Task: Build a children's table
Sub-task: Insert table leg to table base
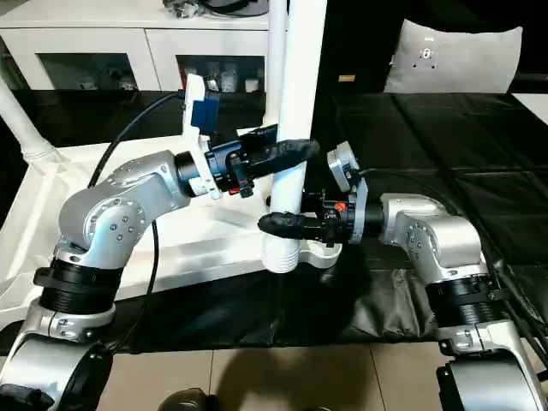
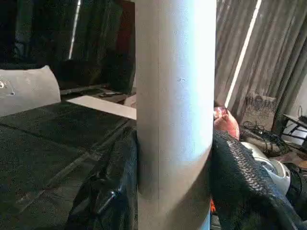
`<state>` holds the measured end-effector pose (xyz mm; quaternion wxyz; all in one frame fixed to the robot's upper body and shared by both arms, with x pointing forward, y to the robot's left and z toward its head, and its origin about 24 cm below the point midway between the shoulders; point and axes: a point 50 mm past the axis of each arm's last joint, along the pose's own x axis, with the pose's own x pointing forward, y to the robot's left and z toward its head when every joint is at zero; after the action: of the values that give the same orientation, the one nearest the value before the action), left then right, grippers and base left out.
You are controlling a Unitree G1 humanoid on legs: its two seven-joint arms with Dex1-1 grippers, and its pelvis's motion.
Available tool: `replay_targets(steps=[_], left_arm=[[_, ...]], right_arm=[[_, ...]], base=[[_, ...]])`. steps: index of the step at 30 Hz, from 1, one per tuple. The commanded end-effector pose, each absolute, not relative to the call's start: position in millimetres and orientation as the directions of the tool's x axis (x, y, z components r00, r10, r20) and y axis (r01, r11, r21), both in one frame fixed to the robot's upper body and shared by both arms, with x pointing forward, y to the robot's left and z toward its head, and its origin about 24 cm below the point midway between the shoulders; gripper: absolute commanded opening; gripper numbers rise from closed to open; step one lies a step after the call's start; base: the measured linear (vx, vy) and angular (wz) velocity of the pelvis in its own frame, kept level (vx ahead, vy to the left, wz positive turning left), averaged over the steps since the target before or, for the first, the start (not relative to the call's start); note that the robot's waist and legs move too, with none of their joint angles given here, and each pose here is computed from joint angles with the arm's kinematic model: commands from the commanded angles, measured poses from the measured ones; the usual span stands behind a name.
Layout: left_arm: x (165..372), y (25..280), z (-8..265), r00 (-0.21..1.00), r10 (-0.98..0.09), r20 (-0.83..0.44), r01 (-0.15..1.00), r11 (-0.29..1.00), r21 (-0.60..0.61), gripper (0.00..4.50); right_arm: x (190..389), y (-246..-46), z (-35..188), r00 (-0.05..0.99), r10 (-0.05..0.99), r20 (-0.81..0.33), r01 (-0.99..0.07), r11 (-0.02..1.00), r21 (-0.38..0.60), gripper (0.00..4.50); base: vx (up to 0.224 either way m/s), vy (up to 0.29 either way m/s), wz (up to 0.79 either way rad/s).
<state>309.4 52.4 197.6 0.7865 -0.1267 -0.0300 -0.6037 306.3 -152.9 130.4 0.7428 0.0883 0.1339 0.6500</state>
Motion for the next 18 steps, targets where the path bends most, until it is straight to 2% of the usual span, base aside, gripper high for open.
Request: replay_targets(steps=[1,3,6,9,13,18], left_arm=[[307.5,50.0,203.7,0.249,-0.945,0.211,0.965,0.223,-0.139,1.79],[307.5,49.9,203.7,0.250,-0.945,0.212,0.965,0.224,-0.139,1.79],[307.8,49.3,204.2,0.253,-0.943,0.214,0.964,0.227,-0.140,1.79],[307.9,49.1,204.3,0.254,-0.943,0.214,0.964,0.228,-0.139,1.79],[307.4,48.5,204.0,0.250,-0.945,0.211,0.965,0.225,-0.137,1.79],[307.0,48.2,203.3,0.249,-0.946,0.208,0.965,0.224,-0.137,1.79]], right_arm=[[303.5,-150.3,131.2,0.093,0.992,-0.090,-0.951,0.115,0.288,2.52],[303.0,-149.8,129.4,0.091,0.991,-0.099,-0.950,0.116,0.289,2.20],[303.9,-148.5,127.3,0.103,0.988,-0.116,-0.950,0.132,0.282,2.14],[303.9,-147.8,129.0,0.090,0.992,-0.092,-0.937,0.115,0.330,2.63],[306.5,-147.8,130.4,0.114,0.989,-0.094,-0.941,0.138,0.309,2.99],[305.7,-147.4,129.6,0.106,0.990,-0.094,-0.942,0.130,0.309,3.09]], base=[[0.000,0.000,0.00],[0.000,0.000,0.00],[0.000,0.000,0.00],[0.000,0.000,0.00],[0.000,0.000,0.00],[0.000,0.000,0.00]])
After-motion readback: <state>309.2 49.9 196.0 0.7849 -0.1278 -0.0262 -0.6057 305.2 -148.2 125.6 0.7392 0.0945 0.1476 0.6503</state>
